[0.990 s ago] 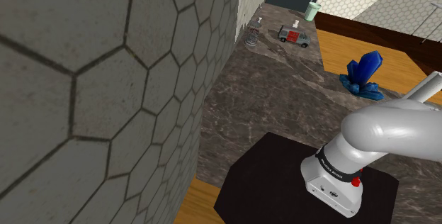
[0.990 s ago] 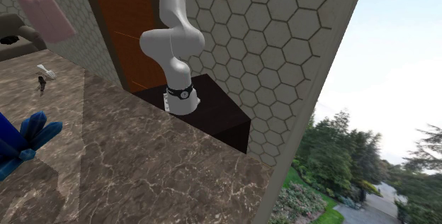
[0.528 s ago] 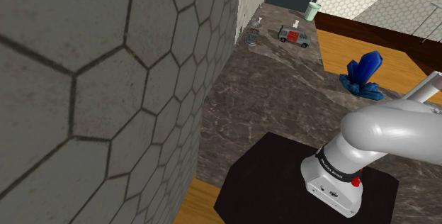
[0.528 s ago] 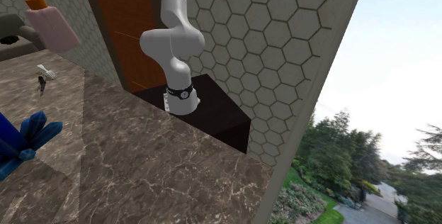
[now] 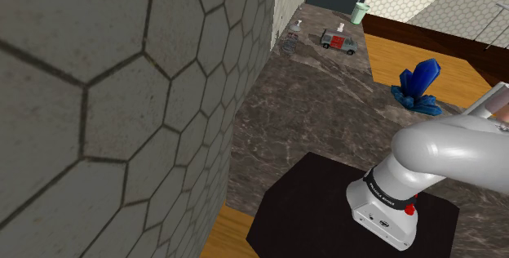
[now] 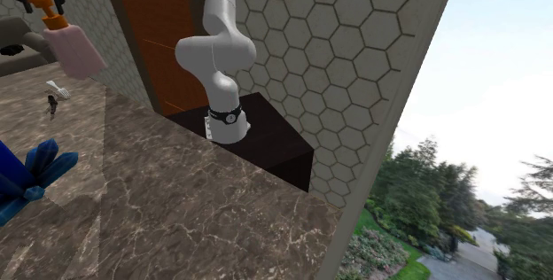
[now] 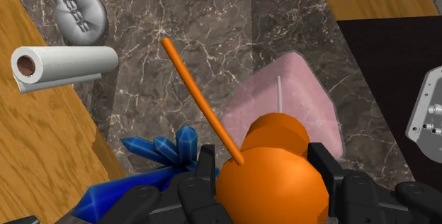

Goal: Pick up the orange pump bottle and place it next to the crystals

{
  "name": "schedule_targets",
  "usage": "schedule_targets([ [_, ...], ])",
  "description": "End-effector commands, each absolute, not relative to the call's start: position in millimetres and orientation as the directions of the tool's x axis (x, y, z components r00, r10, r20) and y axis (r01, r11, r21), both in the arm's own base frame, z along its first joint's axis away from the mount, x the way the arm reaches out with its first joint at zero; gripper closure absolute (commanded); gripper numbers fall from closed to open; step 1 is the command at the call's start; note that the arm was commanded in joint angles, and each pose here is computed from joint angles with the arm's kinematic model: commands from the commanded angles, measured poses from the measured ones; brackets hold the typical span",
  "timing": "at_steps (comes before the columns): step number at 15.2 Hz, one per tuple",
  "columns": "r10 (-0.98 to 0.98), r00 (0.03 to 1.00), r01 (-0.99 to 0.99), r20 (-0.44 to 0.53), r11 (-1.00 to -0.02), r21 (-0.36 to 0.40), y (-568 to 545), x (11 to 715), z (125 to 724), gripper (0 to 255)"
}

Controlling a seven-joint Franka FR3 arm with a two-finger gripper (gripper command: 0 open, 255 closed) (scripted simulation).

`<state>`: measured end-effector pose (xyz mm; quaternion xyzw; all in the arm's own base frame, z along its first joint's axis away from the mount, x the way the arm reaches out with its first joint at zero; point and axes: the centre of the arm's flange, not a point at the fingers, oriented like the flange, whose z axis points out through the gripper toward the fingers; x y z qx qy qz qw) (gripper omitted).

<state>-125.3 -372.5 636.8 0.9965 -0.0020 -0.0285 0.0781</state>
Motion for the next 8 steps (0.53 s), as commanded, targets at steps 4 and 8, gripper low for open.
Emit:
schedule_targets([
  [4,-0.008,0.998,0.001,-0.056,-0.988,0.156,-372.1,-125.4,610.3,255],
  [8,-0.008,0.998,0.001,-0.056,-0.988,0.156,-372.1,-125.4,589.2,255],
])
